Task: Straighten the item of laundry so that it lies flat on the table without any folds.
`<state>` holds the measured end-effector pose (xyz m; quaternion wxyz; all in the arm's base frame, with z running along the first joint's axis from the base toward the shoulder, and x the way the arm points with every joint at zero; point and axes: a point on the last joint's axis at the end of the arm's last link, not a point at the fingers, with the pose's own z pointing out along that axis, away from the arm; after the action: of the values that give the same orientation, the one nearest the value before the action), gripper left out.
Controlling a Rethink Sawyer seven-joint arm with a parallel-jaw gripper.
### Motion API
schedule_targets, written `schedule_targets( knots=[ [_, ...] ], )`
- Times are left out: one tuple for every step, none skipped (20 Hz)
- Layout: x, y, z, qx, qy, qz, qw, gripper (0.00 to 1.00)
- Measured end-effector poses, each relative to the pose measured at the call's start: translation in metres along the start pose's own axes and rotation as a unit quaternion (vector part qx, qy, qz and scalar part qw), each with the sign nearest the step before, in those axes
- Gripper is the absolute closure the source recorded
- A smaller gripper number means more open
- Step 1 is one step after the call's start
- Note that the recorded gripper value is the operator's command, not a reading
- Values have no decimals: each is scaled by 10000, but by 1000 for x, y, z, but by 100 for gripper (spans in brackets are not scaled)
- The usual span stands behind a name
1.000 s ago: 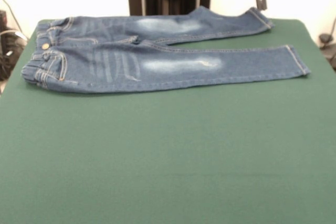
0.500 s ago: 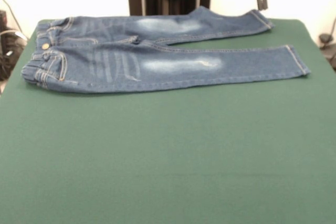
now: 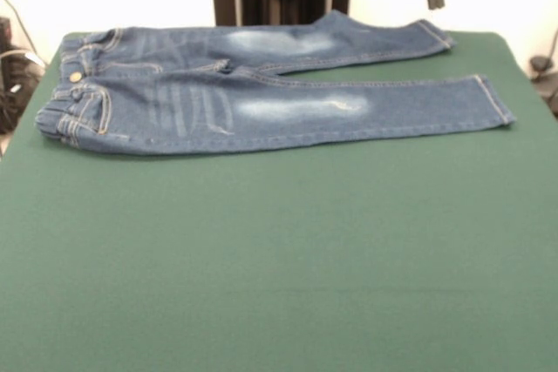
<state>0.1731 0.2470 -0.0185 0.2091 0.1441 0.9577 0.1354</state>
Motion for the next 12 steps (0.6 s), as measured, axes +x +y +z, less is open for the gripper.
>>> schedule_targets(
  knots=[
    [-2, -1, -1, 13, -7, 2, 10000, 100],
    [-4, -2, -2, 13, -22, 0, 10000, 100],
    [-5, -3, -2, 10, -22, 0, 10000, 100],
    [-6, -3, -3, 7, -22, -1, 10000, 100],
    [-8, -4, -4, -8, 0, 3, 10000, 100],
    [-8, -5, -5, -12, 16, 8, 10000, 100],
    [-10, -7, -7, -4, 56, 26, 10000, 100],
    [-13, -11, -9, 16, 101, 40, 9999, 100],
    [-15, -13, -10, 37, 131, 47, 9999, 100],
    [-16, -16, -11, 69, 160, 46, 9998, 100],
    [-18, -19, -13, 101, 189, 46, 9998, 100],
    [-18, -21, -14, 119, 204, 35, 9997, 100]
  ],
)
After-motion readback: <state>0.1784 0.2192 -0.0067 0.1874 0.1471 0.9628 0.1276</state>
